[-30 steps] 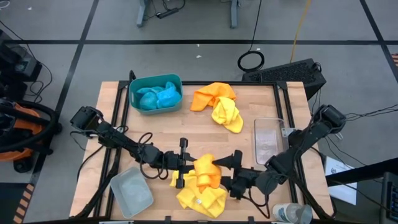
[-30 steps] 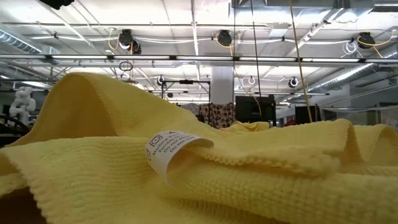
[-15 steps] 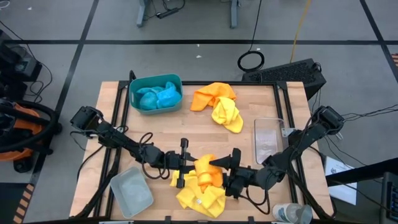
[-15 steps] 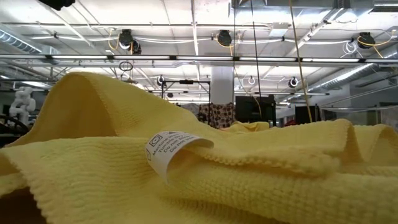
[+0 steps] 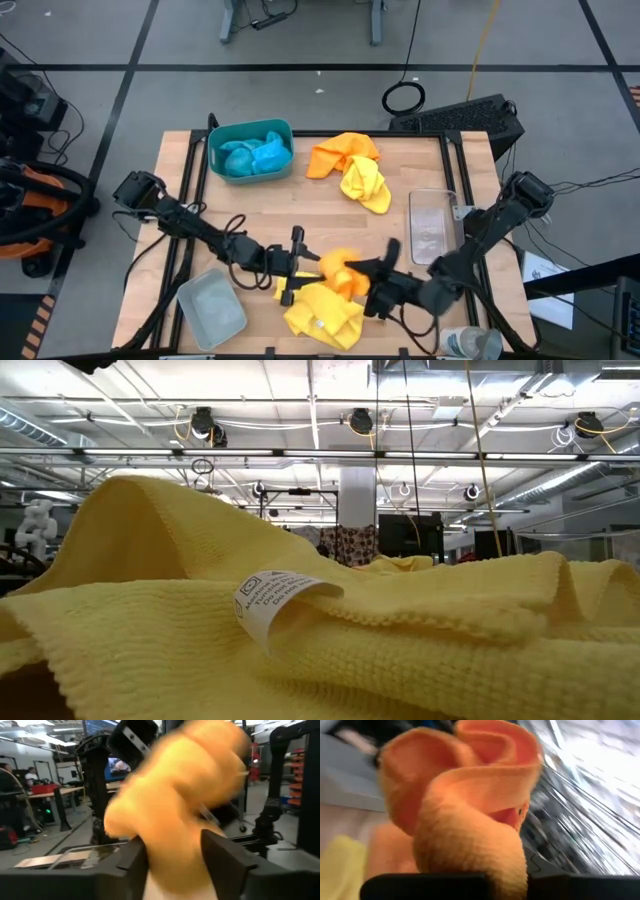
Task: Sort microfiber towel by color & place in baskets
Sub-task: Put the bottom orange microfiber cloth into the transparent bin
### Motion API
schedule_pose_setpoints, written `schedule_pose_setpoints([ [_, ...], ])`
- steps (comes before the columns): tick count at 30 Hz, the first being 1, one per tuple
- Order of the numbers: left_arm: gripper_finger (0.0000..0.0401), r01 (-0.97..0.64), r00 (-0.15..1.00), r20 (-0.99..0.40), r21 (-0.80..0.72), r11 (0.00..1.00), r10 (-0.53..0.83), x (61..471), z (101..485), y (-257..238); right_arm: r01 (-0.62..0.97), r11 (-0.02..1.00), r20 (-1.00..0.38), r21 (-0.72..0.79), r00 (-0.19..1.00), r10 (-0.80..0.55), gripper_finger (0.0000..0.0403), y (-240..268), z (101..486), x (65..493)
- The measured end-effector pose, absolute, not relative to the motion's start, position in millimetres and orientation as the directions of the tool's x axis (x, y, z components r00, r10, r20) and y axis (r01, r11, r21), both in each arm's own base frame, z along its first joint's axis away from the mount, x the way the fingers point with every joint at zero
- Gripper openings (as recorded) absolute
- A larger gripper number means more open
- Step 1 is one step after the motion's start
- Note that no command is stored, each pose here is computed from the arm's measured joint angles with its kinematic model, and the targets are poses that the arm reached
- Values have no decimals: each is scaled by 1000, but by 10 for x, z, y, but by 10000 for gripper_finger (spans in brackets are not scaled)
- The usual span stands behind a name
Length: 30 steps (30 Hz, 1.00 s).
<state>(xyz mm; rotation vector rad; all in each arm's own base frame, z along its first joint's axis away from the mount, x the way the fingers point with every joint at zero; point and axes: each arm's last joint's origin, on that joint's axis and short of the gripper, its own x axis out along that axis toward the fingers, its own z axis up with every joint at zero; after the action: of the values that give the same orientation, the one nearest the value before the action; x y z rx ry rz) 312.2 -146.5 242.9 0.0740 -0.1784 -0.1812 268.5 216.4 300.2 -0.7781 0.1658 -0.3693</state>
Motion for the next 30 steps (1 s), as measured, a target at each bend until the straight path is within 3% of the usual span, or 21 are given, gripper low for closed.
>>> schedule_pose_setpoints([
  [4,247,123,977,163,80,989,-135,3115,2426,-1470,355,585,-5,-729,852,-524,5,2347,3221,2503],
  [8,275,38,987,152,67,997,-48,3120,2418,-1443,353,595,-8,-722,856,-518,6,2477,3478,2348],
  [16,278,26,991,131,74,997,-36,3123,2398,-1441,321,545,-13,-775,853,-521,5,2483,3697,2280],
  [24,278,30,992,119,57,998,-36,3125,2384,-1441,430,538,-4,-725,778,-628,5,1961,4018,2018],
  [30,278,28,993,116,57,998,-35,3128,2381,-1436,400,730,-132,-554,824,-552,5,1430,3968,1781],
])
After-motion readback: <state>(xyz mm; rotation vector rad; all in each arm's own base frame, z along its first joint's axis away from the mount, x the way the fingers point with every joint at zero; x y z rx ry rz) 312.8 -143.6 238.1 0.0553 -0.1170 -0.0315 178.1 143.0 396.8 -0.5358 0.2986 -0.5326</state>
